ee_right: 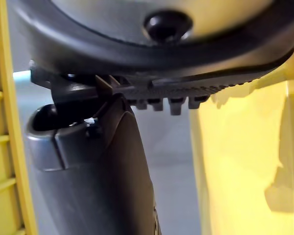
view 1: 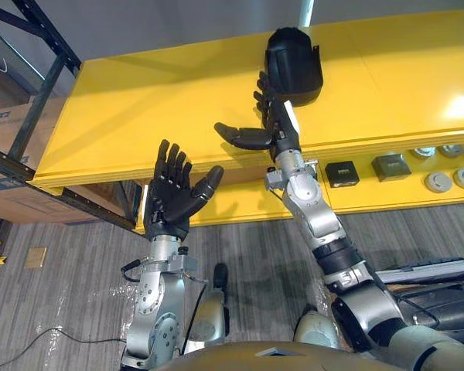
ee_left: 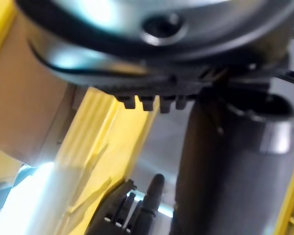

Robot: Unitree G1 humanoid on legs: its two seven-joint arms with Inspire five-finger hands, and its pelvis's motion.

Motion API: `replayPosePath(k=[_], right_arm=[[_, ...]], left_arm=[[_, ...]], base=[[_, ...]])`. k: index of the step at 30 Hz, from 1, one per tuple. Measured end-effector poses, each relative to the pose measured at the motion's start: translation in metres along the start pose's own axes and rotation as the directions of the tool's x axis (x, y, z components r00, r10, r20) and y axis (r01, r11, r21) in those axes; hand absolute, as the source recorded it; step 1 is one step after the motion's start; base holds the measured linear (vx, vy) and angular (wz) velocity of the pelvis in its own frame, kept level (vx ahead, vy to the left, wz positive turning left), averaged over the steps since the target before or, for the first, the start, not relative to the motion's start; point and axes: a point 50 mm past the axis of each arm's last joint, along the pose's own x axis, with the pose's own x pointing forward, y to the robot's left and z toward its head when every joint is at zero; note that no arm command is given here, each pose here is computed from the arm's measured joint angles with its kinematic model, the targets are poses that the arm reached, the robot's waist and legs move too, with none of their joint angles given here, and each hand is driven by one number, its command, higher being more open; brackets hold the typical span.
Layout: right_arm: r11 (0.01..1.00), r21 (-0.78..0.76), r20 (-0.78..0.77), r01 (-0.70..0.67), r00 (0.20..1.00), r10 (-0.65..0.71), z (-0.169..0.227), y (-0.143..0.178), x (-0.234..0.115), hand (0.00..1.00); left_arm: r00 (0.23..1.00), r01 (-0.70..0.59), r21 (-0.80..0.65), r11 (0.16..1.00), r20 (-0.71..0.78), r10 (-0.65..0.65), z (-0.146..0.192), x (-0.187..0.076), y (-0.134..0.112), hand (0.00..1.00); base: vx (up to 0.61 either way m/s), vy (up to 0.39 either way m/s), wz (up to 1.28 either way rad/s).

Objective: Walk over and take three plastic housings, then place them on the shelf

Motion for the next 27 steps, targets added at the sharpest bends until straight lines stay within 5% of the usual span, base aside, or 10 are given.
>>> replayPosePath(k=[27], right_arm=[[0.979, -0.141, 0.094, 0.148, 0.986, -0.136, 0.032, -0.015, 0.038, 1.00]], left_arm=[[0.998, 0.024, -0.097, 0.995, 0.057, -0.018, 0.004, 0.010, -0.013, 1.00]], base=[[-0.01, -0.024, 0.02]])
